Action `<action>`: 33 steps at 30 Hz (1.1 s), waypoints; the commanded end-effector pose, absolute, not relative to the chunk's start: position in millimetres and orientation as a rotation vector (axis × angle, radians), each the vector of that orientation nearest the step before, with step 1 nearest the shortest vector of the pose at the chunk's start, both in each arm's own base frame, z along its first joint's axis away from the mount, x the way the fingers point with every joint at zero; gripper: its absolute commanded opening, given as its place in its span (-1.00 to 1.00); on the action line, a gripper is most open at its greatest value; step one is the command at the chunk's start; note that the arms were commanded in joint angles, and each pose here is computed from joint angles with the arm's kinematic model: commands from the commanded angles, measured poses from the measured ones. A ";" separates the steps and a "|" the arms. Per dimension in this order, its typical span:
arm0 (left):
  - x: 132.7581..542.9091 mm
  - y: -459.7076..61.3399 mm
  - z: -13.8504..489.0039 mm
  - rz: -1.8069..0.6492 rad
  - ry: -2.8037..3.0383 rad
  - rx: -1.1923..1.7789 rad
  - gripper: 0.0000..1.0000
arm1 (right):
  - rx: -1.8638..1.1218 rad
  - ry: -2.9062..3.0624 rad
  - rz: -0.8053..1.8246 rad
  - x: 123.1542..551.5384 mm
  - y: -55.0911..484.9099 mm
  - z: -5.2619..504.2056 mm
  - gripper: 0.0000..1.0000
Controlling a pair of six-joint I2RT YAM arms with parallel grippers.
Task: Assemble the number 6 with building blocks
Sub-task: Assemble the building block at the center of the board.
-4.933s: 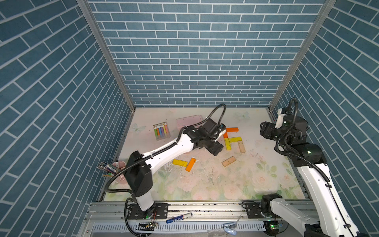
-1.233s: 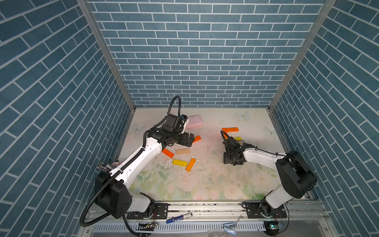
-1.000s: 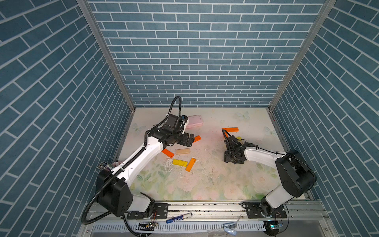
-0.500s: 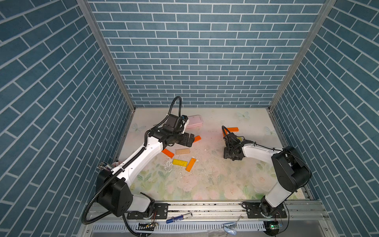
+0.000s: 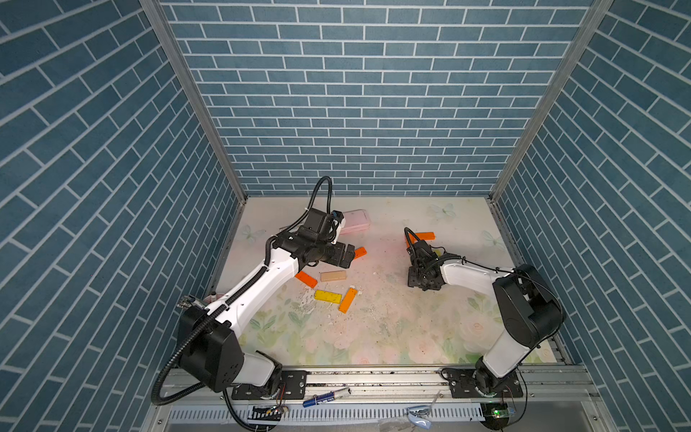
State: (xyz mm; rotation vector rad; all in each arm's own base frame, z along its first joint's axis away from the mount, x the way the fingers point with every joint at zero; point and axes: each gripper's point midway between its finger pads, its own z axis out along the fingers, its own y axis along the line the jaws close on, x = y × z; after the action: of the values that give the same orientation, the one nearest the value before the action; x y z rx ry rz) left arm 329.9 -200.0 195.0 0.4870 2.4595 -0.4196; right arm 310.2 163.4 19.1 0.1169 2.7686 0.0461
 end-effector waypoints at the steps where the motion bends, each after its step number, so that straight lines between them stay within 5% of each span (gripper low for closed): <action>1: 328.4 -200.8 192.2 -0.421 2.470 0.490 0.98 | 0.219 2.798 -0.045 300.1 144.9 8.3 0.28; 33: 326.6 -202.1 197.4 -0.437 2.455 0.493 0.97 | 0.336 2.754 0.087 305.7 158.7 28.8 0.24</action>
State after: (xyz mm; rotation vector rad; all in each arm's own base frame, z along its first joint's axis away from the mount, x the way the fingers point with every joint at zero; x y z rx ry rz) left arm 329.3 -201.1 195.2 0.4901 2.4594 -0.4281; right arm 312.4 159.3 21.5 0.2720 2.7498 0.0613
